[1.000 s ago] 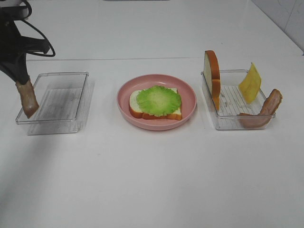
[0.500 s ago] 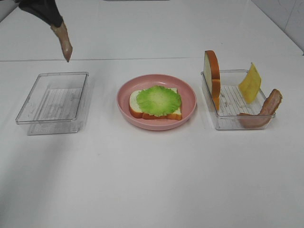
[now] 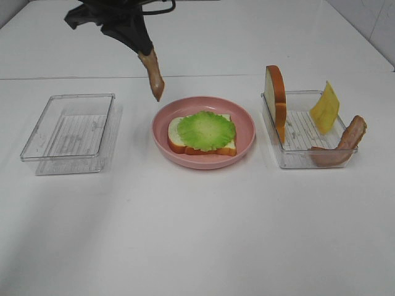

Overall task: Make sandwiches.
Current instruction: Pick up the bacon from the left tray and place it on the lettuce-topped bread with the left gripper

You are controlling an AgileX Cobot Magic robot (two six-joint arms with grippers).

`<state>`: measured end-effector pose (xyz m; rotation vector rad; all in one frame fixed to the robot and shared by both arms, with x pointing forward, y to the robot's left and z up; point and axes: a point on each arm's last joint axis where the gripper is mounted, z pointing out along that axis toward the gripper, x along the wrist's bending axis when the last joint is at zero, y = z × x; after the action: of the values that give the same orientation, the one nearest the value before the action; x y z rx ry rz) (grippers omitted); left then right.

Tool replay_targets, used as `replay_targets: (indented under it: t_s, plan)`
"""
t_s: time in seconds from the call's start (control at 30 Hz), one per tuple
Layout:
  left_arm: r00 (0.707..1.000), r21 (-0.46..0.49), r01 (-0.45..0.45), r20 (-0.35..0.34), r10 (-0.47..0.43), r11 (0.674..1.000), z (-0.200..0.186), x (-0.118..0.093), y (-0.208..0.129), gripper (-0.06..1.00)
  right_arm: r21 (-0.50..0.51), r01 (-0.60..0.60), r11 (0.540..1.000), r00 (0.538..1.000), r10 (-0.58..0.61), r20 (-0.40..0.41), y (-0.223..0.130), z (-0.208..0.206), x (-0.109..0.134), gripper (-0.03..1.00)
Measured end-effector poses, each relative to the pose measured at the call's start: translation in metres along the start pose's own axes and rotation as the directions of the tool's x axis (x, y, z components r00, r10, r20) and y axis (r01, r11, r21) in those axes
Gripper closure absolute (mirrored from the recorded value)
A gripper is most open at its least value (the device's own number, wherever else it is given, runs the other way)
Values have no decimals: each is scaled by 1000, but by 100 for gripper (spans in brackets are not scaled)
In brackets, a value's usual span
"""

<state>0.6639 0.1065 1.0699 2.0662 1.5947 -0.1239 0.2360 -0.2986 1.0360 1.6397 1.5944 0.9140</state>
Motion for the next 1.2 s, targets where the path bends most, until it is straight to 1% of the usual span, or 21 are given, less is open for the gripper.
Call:
replay_targets:
  t_s: [0.03,0.07,0.1,0.17,0.2,0.27,0.3,0.37,0.47,0.5,0.57,0.6,0.63,0.67,0.73,0.8,0.9,0.93,1.03,1.2]
  plan:
    - [1000,0,0,0,0,1000,0,0,0,94,0,0,1000,1000,0,0,0,0,0,-2]
    - [1000,10,-11,14,10,1000,10,-8,-1,94,0,0,1000,1000,0,0,0,0,0,-2]
    - [1000,10,-11,14,10,1000,10,-8,-1,94,0,0,1000,1000,0,0,0,0,0,-2]
    - [999,-3,-30,31,30,1000,24,-20,-2,94,0,0,1000,1000,0,0,0,0,0,-2]
    - [999,-3,-30,31,30,1000,24,-20,-2,94,0,0,1000,1000,0,0,0,0,0,-2]
    - [998,-23,-49,44,50,999,39,-32,-3,94,0,0,1000,1000,0,0,0,0,0,-2]
    - [998,-23,-49,44,50,999,39,-32,-3,94,0,0,1000,1000,0,0,0,0,0,-2]
    - [995,-49,-62,75,66,997,55,-48,-4,94,0,0,1000,1000,0,0,0,0,0,-2]
    - [994,-56,-65,84,69,996,60,-52,-5,94,0,0,1000,1000,0,0,0,0,0,-2]
    - [992,-62,-69,99,75,996,69,-58,-6,94,0,0,1000,1000,0,0,0,0,0,-2]
    - [991,-61,-74,106,80,995,74,-61,-7,94,0,0,1000,1000,0,0,0,0,0,-2]
    - [988,-61,-81,124,88,995,83,-67,-9,94,0,0,1000,1000,0,0,0,0,0,-2]
    - [988,-61,-81,124,88,995,83,-67,-9,94,0,0,1000,1000,0,0,0,0,0,-2]
    - [985,-70,-86,143,96,994,90,-72,-11,94,0,0,1000,1000,0,0,0,0,0,-2]
    - [983,-75,-87,152,98,993,93,-73,-11,94,0,0,1000,1000,0,0,0,0,0,-2]
    - [975,-80,-78,203,93,994,105,-78,-12,94,0,0,1000,1000,0,0,0,0,0,-2]
    - [973,-76,-75,212,89,994,107,-79,-13,94,0,0,1000,1000,0,0,0,0,0,-2]
    - [972,-64,-69,221,81,996,114,-78,-14,94,0,0,1000,1000,0,0,0,0,0,-2]
    - [972,-49,-69,219,78,996,122,-75,-16,94,0,0,1000,1000,0,0,0,0,0,-2]
    - [973,-21,-96,211,99,995,131,-72,-19,94,0,0,1000,1000,0,0,0,0,0,-2]
